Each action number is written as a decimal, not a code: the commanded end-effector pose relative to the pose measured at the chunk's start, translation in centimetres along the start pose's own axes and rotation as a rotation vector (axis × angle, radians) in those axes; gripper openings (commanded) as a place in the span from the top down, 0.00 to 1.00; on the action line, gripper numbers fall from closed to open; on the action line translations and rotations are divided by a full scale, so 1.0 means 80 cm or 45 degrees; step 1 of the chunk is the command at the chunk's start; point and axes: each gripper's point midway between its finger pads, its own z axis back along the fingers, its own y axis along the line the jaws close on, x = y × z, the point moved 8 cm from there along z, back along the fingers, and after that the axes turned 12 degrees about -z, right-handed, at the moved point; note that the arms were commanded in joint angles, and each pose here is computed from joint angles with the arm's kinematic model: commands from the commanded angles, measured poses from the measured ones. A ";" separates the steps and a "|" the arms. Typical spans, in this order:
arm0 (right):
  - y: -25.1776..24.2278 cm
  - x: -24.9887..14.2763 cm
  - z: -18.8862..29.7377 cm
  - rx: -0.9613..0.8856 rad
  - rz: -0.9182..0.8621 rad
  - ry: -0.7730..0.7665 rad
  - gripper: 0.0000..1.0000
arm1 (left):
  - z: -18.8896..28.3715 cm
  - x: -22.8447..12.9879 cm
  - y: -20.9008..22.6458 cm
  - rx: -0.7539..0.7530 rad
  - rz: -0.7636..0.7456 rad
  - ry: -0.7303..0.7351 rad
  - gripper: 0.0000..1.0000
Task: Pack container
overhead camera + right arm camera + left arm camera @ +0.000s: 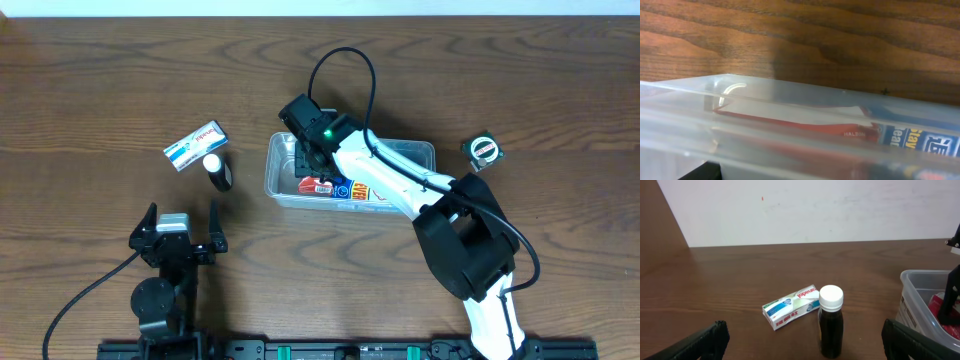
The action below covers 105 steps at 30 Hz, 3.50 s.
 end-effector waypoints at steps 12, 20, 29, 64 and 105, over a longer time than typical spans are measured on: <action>-0.001 -0.005 -0.007 -0.027 -0.003 -0.008 0.37 | -0.001 -0.015 -0.004 -0.019 0.018 0.061 0.02; 0.000 -0.004 -0.007 -0.023 -0.003 -0.011 0.31 | -0.001 -0.015 -0.004 -0.019 0.018 0.061 0.02; 0.002 -0.003 -0.007 -0.009 0.014 -0.016 0.30 | -0.001 -0.015 -0.004 -0.019 0.018 0.061 0.02; -0.343 0.135 0.219 -0.244 -0.672 -0.193 0.17 | -0.001 -0.015 -0.004 -0.019 0.018 0.061 0.02; -0.393 0.161 -0.016 -0.374 -0.787 0.025 0.28 | -0.001 -0.015 -0.004 -0.019 0.018 0.061 0.02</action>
